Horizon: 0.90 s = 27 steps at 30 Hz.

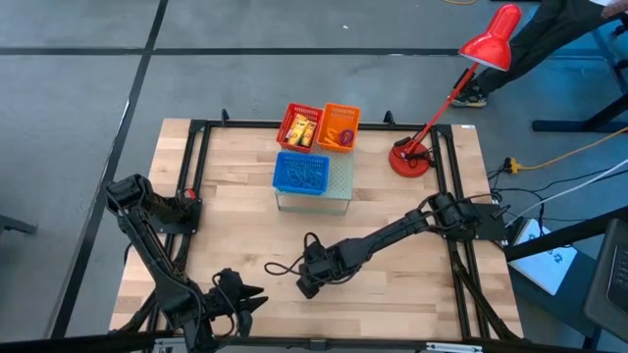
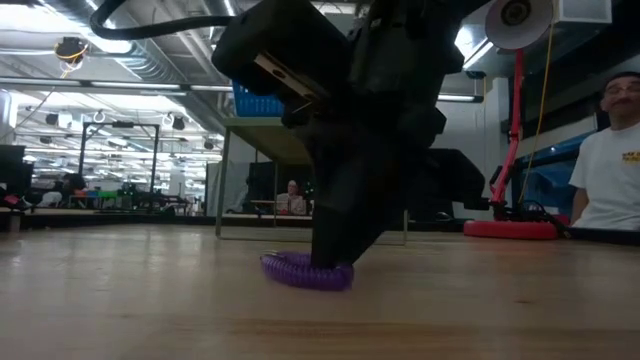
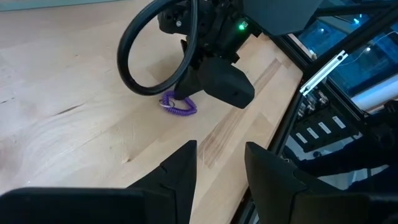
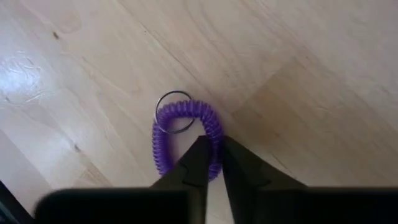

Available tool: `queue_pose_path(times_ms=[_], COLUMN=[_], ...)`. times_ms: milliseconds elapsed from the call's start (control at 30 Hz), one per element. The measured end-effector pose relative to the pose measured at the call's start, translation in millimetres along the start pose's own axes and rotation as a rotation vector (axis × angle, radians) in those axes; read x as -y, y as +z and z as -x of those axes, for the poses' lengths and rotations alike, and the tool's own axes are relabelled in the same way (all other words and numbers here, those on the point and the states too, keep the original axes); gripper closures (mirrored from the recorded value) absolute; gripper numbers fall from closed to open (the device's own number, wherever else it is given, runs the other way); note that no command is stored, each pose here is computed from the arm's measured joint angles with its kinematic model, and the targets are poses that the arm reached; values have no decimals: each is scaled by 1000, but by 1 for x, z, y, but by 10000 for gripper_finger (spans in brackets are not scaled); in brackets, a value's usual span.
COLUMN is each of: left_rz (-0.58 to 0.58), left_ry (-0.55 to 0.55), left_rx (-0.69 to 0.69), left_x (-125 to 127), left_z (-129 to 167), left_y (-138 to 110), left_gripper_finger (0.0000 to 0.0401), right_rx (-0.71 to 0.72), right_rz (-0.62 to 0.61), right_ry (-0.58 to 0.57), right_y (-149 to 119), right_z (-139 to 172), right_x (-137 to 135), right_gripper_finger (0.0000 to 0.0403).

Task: Pick & Place Office Desk Supplies
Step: Put the violet spring keychain into the orange basket on the shelf

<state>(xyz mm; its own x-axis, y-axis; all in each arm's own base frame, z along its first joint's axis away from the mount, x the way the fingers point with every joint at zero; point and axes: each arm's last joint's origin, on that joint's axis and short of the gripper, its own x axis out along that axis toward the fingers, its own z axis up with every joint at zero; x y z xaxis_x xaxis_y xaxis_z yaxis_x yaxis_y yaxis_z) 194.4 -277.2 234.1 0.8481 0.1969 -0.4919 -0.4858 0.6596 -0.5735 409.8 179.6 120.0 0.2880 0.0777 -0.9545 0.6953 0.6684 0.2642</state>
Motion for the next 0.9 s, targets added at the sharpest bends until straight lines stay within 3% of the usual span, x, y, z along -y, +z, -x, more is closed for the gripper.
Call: queue_pose_path(times_ms=[100,567,733,900], left_rz=[0,-25,-26,-26], left_ry=[0,1,3,1], left_rx=[0,10,14,21], left_x=[0,0,0,0], left_z=[0,-1,-2,-1], left_y=[0,1,1,2], left_gripper_finger=[269,269,269,269], right_rx=[4,12,95,181], right_rz=[0,-9,12,71], right_ry=[-5,11,63,41], right_y=[4,14,26,38], right_z=[0,18,62,104], right_x=[2,-5,-26,-40], right_gripper_finger=[391,400,401,402])
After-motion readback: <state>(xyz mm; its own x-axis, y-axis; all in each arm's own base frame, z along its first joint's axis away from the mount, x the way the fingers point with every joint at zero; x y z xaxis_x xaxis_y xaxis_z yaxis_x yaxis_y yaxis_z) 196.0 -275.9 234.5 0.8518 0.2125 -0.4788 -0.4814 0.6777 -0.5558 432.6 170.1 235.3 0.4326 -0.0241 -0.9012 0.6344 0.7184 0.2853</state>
